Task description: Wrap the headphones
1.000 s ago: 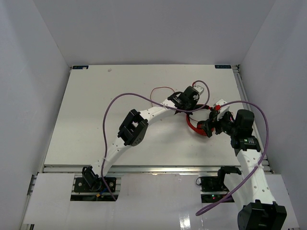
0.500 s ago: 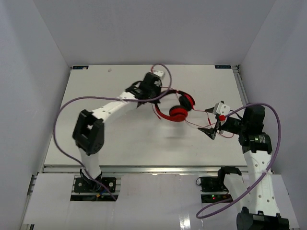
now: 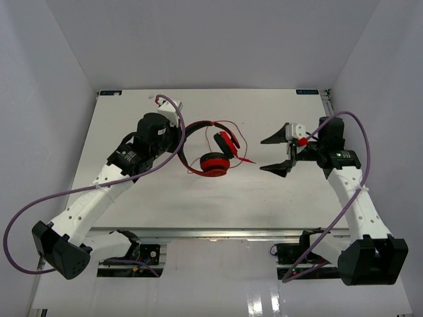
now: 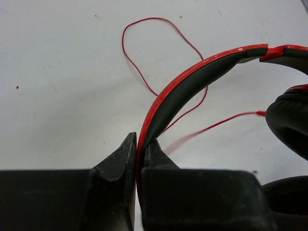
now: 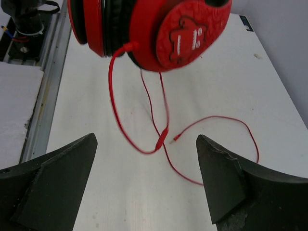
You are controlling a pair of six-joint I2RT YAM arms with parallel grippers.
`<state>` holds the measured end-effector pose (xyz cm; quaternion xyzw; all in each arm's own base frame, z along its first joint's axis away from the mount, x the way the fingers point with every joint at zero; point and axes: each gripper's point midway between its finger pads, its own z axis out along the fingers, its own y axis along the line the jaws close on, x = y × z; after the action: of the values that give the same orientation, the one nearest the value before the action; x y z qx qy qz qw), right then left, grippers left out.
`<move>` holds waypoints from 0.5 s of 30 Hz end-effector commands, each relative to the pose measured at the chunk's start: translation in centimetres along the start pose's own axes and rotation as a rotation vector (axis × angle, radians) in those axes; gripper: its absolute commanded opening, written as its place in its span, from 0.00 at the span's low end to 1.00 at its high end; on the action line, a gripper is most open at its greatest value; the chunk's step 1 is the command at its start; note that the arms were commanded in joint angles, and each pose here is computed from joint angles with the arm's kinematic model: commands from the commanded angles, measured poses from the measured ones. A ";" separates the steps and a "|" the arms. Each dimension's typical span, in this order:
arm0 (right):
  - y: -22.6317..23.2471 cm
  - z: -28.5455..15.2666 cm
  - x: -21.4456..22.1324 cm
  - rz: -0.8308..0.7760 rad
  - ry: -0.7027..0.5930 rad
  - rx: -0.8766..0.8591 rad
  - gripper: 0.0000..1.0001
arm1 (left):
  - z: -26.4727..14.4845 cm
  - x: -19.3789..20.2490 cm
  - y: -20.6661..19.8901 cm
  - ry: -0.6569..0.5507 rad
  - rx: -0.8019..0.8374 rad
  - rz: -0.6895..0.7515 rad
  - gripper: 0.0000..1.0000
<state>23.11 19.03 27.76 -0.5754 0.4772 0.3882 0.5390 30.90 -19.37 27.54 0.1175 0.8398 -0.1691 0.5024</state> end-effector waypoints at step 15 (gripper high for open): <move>3.2 4.7 -2.3 0.115 -0.116 -0.189 0.90 | -4.9 -9.6 -4.6 -0.197 0.192 -0.201 0.00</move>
<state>20.01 23.81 26.75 -0.5612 0.4703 0.4832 0.4800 29.80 -20.04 32.74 0.0890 0.8222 -0.2257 0.5148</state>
